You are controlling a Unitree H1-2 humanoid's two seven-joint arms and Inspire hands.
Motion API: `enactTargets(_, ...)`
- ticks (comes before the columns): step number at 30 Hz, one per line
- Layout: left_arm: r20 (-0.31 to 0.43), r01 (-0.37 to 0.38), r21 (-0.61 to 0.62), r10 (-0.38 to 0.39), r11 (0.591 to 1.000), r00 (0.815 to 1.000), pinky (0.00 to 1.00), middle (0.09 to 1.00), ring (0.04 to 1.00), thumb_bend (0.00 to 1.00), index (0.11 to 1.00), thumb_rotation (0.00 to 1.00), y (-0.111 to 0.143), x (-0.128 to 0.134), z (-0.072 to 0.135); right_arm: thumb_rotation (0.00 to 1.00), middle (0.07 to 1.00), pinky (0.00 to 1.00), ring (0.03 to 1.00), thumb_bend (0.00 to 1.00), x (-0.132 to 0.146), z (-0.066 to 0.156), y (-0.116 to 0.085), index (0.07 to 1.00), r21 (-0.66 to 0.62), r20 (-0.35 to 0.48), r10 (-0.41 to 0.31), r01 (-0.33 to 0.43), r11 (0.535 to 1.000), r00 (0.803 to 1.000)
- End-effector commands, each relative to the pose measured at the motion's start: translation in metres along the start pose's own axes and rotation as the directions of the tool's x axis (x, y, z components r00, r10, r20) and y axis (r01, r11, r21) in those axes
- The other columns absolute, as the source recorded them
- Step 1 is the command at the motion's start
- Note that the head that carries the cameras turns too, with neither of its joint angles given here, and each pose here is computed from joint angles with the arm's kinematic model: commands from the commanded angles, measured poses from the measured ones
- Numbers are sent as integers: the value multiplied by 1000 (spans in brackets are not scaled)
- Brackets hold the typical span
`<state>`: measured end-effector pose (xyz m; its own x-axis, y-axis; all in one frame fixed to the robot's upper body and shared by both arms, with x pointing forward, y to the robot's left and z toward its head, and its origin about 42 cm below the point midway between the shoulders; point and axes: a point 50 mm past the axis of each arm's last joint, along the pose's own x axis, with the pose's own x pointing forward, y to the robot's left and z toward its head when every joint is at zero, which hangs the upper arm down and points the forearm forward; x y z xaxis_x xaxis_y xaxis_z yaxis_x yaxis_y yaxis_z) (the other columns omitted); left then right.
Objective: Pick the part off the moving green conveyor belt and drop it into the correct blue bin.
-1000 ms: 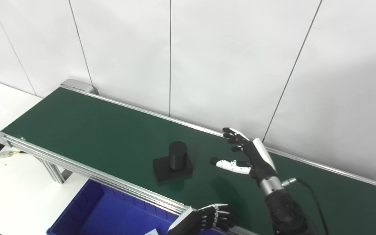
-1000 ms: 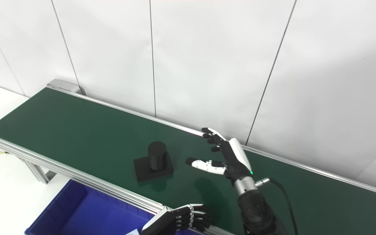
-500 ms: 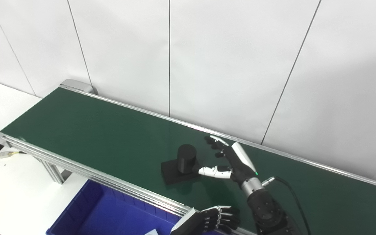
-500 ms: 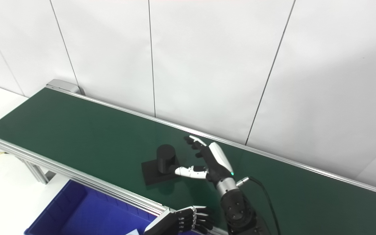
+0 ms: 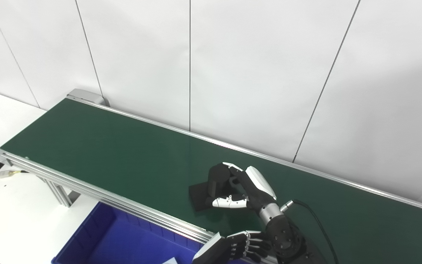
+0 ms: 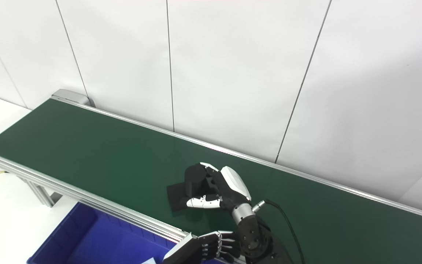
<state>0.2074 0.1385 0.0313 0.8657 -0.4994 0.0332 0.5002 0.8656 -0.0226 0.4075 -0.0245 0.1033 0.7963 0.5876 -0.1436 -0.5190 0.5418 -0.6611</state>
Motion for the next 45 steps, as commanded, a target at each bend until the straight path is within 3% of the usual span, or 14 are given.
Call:
enactTargets(1, 65, 7, 6, -8, 1000, 998, 690, 775, 738, 855, 808, 478, -2, 10, 12, 346, 862, 776, 848, 743, 13, 28, -11, 860, -16, 111, -32, 34, 999, 993)
enactTargets(8, 68, 1, 4, -2, 1000, 998, 695, 768, 733, 854, 805, 475, -2, 8, 14, 301, 848, 761, 837, 731, 12, 22, -8, 843, -31, 105, -54, 57, 998, 993)
enactTargets(9, 69, 0, 3, -1, 1000, 998, 696, 767, 731, 856, 802, 477, -1, 8, 15, 237, 826, 741, 815, 709, 12, 21, -9, 820, -31, 110, -71, 74, 997, 991)
enactTargets(11, 68, 0, 0, 0, 1000, 998, 701, 765, 731, 855, 798, 473, -1, 7, 16, 61, 761, 657, 719, 686, 11, 19, -9, 749, -16, 120, -108, 110, 994, 987)
enactTargets(12, 68, 0, -2, 0, 1000, 998, 702, 764, 731, 854, 797, 471, 0, 6, 17, 31, 747, 636, 697, 684, 11, 18, -9, 735, -7, 123, -134, 135, 991, 983)
enactTargets(13, 69, -1, -3, 1, 1000, 998, 704, 762, 731, 852, 796, 468, 0, 6, 17, 12, 626, 533, 536, 582, 11, 17, -9, 604, -1, 125, -151, 152, 988, 981)
enactTargets(16, 68, -2, -4, 2, 1000, 998, 706, 759, 730, 849, 795, 465, 2, 5, 17, 1, 554, 474, 443, 521, 11, 15, -8, 502, 21, 154, -209, 208, 978, 966)
enactTargets(25, 67, -9, 2, 9, 1000, 998, 698, 757, 725, 840, 802, 474, 8, 1, 19, 0, 540, 517, 461, 513, 11, 18, -10, 456, 61, 183, -272, 265, 962, 945)
enactTargets(27, 69, -9, 6, 9, 1000, 998, 700, 758, 726, 840, 804, 480, 10, 0, 19, 0, 530, 435, 458, 504, 11, 20, -11, 458, 70, 187, -281, 272, 960, 941)
enactTargets(30, 70, -8, 6, 8, 1000, 997, 701, 756, 724, 832, 807, 479, 11, 0, 19, 0, 533, 401, 459, 500, 12, 21, -12, 452, 73, 185, -284, 275, 959, 941)
enactTargets(41, 68, -8, 4, 8, 1000, 998, 699, 752, 718, 839, 814, 482, 14, -1, 19, 0, 544, 385, 460, 498, 9, 23, -16, 455, 106, 184, -311, 295, 950, 933)
enactTargets(45, 65, -5, 10, 4, 1000, 998, 699, 751, 721, 842, 820, 491, 16, -2, 19, 0, 536, 385, 460, 499, -1, 25, -25, 464, 150, 197, -356, 331, 932, 913)
